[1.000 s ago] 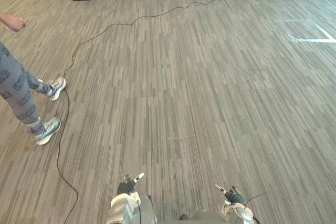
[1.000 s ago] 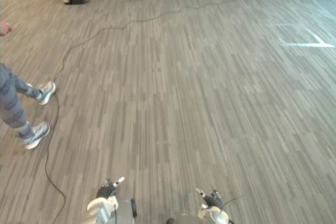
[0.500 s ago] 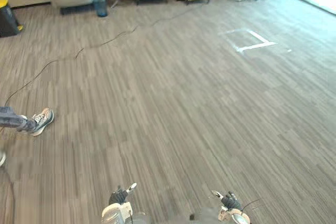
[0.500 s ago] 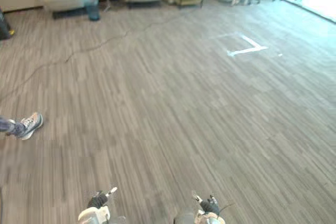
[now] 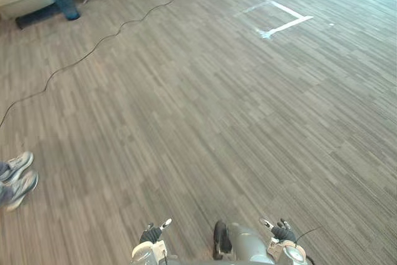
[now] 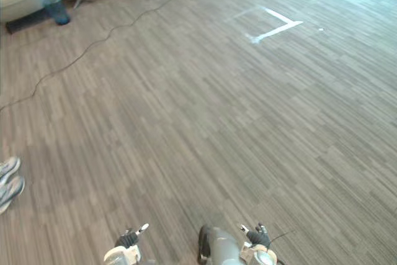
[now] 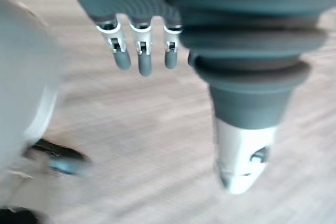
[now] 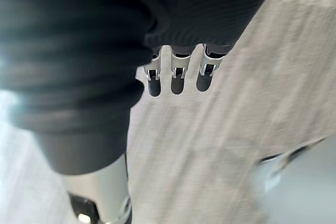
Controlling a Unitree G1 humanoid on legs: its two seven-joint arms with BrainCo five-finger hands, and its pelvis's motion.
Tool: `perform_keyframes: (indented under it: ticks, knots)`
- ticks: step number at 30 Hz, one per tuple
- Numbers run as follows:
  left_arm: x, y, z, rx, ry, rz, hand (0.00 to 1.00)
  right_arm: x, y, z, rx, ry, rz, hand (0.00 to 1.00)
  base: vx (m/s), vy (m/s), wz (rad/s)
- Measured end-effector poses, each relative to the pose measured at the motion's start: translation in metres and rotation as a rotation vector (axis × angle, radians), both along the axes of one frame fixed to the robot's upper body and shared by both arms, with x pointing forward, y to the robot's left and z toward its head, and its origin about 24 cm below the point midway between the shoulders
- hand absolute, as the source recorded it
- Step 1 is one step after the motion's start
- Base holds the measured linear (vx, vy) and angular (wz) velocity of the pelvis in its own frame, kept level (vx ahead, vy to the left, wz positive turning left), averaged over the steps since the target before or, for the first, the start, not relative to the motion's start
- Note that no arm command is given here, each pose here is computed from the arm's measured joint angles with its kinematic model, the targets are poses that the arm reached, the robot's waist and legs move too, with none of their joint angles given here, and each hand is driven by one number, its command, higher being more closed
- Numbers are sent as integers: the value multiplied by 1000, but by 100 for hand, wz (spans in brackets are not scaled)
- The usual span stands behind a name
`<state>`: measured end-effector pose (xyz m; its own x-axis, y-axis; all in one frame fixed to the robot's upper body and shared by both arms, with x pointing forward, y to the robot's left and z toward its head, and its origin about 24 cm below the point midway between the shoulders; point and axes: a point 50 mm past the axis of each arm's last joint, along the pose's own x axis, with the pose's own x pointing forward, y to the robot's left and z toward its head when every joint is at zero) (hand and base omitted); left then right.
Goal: Pick up cushions and gather them together orderly.
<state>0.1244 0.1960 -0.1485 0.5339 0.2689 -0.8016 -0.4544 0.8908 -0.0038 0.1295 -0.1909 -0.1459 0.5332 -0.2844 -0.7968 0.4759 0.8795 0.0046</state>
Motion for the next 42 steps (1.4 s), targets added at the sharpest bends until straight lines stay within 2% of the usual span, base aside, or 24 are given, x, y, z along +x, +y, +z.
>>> perform_keyframes:
  ticks: [1, 6, 10, 11, 14, 17, 22, 25, 31, 36, 42]
  knots:
    - [-2, 6, 1, 15, -9, 10, 0, 1, 8, -1, 19, 0, 10, 0, 508, -6, -134]
    - [-9, 5, 2, 0, -37, 78, 0, 1, 13, -1, 17, 7, 44, 0, 609, 188, -116]
    - [-11, 6, 2, 5, -42, 87, 0, -6, 15, -5, 26, 38, 47, 0, 692, 364, -97]
    - [-13, 14, 2, 28, -29, 76, 0, -14, 25, -9, 56, 63, 47, 0, 942, 476, -95]
    - [-15, 19, 1, 45, -8, 71, 0, -20, 23, -10, 57, 72, 43, 0, 732, 365, -83]
    - [-13, 9, -3, 27, 32, 39, 0, -10, 14, -4, 25, 14, 48, 0, 643, 287, -66]
    - [11, -16, -1, -3, 2, -88, 0, -6, 1, 0, -1, -12, 11, 0, 504, 118, -6]
    - [5, -24, -4, 0, 28, -144, 0, -12, -6, -3, -13, 23, 0, 0, 748, -22, 25]
    - [-5, -25, -6, -11, 51, -85, 0, -1, -21, 3, -60, -1, 24, 0, 662, -148, -39]
    - [-3, 1, 3, 57, -19, -22, 0, 2, 5, 0, -12, 12, 88, 0, 640, -10, -116]
    - [-7, -2, 4, 38, -47, 27, 0, -4, 8, -5, -5, 53, 94, 0, 640, 201, -58]
